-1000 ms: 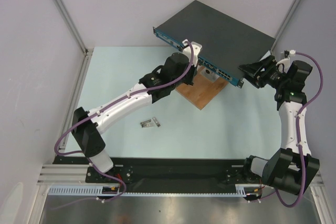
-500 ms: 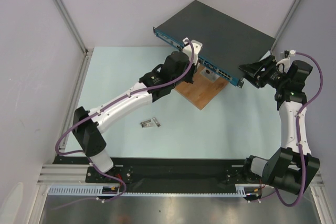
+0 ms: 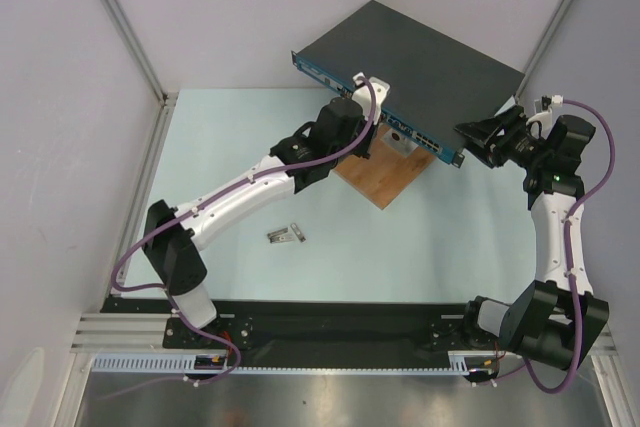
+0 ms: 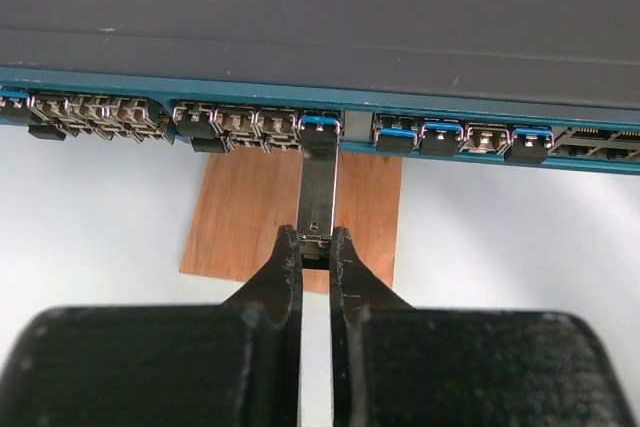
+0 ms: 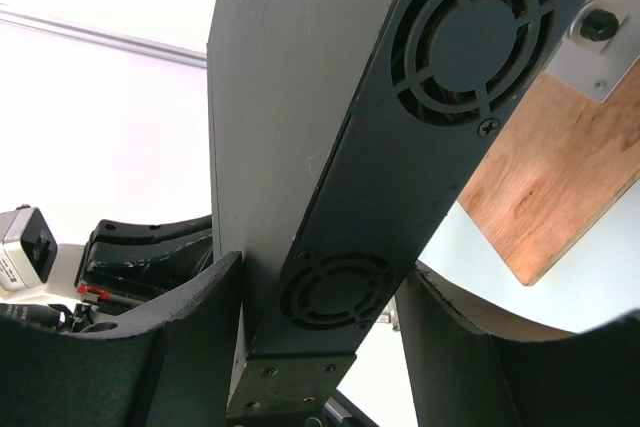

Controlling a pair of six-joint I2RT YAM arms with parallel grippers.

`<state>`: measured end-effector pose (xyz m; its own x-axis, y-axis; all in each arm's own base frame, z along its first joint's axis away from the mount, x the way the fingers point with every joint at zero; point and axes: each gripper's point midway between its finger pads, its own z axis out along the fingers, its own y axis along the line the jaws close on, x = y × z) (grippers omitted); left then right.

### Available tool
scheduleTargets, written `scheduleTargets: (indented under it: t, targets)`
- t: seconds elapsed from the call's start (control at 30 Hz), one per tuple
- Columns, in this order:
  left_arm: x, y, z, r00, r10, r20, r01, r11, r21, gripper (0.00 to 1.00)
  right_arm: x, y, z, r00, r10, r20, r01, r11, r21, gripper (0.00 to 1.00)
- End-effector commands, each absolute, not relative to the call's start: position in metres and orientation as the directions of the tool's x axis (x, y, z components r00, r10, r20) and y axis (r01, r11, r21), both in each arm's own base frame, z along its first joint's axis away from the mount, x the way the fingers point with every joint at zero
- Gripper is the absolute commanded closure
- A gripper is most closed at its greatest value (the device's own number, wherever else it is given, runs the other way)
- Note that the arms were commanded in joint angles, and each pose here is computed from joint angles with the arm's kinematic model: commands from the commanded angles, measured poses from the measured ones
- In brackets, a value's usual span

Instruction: Insert the plug into the switch port

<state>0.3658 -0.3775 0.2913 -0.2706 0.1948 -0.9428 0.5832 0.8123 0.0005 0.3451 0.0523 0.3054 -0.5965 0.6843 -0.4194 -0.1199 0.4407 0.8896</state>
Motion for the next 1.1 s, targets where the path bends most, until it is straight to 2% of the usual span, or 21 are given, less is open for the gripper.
scheduleTargets:
  t: [0.0, 0.27, 0.6, 0.7, 0.73, 0.83, 1.0, 1.07]
  targets:
    - [0.386, -0.377, 0.322, -0.191, 0.132, -0.973, 0.555, 0.832, 0.004, 1.0, 0.352, 0.056, 0.312, -0.582, 0.643, -0.497, -0.203, 0.477, 0.855, 1.0]
    - [0.391, -0.391, 0.346, -0.143, 0.127, -0.982, 0.591, 0.806, 0.018, 1.0, 0.352, 0.058, 0.308, -0.589, 0.629, -0.507, -0.202, 0.493, 0.846, 1.0]
    - [0.403, -0.406, 0.349, -0.133, 0.101, -0.986, 0.596, 0.803, 0.002, 0.99, 0.351, 0.062, 0.307, -0.598, 0.617, -0.512, -0.212, 0.495, 0.843, 1.0]
    - [0.405, -0.409, 0.354, -0.124, 0.096, -0.988, 0.6, 0.8, 0.002, 0.8, 0.352, 0.062, 0.308, -0.598, 0.617, -0.512, -0.212, 0.495, 0.843, 1.0]
    - [0.405, -0.411, 0.357, -0.122, 0.097, -0.988, 0.606, 0.795, 0.004, 0.69, 0.352, 0.062, 0.308, -0.598, 0.617, -0.512, -0.212, 0.495, 0.843, 1.0]
    - [0.398, -0.401, 0.356, -0.136, 0.126, -0.983, 0.615, 0.788, 0.016, 0.62, 0.354, 0.06, 0.308, -0.597, 0.617, -0.513, -0.208, 0.498, 0.842, 1.0]
    - [0.379, -0.371, 0.355, -0.167, 0.164, -0.972, 0.624, 0.781, 0.025, 0.59, 0.354, 0.059, 0.309, -0.601, 0.612, -0.514, -0.211, 0.498, 0.841, 1.0]
    - [0.366, -0.36, 0.36, -0.163, 0.171, -0.972, 0.64, 0.768, 0.028, 0.54, 0.355, 0.058, 0.31, -0.602, 0.61, -0.515, -0.213, 0.499, 0.84, 1.0]
